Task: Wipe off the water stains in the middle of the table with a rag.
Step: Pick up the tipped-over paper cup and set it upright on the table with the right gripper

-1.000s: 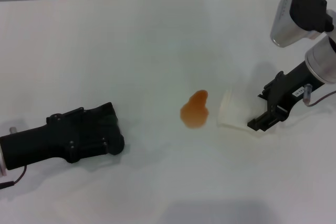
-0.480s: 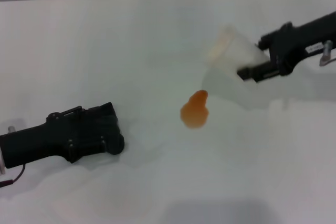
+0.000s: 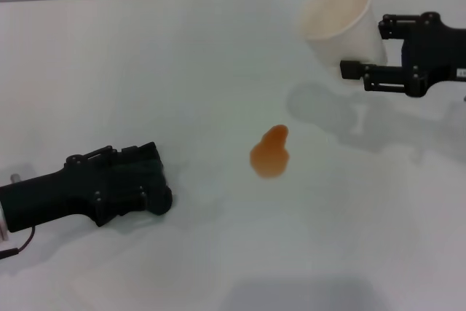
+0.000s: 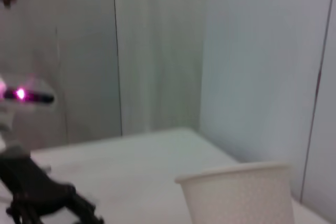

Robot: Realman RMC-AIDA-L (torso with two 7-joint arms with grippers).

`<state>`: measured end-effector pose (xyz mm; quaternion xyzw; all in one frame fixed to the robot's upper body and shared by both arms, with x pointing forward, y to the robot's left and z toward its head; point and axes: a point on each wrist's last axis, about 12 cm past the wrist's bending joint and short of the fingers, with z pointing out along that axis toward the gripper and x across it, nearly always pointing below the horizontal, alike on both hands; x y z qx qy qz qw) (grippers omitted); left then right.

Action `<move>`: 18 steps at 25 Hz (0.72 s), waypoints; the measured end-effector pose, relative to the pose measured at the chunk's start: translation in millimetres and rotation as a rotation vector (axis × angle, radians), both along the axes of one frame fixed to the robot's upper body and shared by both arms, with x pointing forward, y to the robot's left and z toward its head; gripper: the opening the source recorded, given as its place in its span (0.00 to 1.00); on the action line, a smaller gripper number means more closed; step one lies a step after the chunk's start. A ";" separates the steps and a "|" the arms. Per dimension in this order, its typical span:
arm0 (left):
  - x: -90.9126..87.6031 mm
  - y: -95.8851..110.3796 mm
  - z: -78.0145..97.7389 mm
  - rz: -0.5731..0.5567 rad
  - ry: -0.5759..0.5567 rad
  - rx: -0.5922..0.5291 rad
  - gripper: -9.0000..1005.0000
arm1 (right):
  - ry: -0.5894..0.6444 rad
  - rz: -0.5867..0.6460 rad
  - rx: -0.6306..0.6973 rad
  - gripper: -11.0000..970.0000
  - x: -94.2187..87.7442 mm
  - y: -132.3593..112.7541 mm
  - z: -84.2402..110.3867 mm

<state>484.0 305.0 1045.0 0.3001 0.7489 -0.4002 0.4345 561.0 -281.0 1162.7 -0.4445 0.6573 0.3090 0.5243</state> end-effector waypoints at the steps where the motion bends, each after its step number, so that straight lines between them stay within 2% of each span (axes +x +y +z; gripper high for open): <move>1: 0.0 0.0 0.0 0.000 0.000 0.000 0.87 | -0.006 -0.006 0.022 0.65 -1.2 -1.4 -5.4; 10: 2.5 -0.9 1.0 0.002 0.002 -0.002 0.87 | -0.031 -0.057 0.040 0.64 -8.3 -5.5 -51.3; 13: 3.2 -0.8 0.6 0.009 0.006 0.001 0.87 | -0.053 -0.062 0.027 0.64 -11.5 -6.4 -61.6; 18: 3.0 -0.9 0.2 0.010 0.007 0.001 0.87 | -0.023 -0.086 0.022 0.64 -17.4 -8.2 -77.0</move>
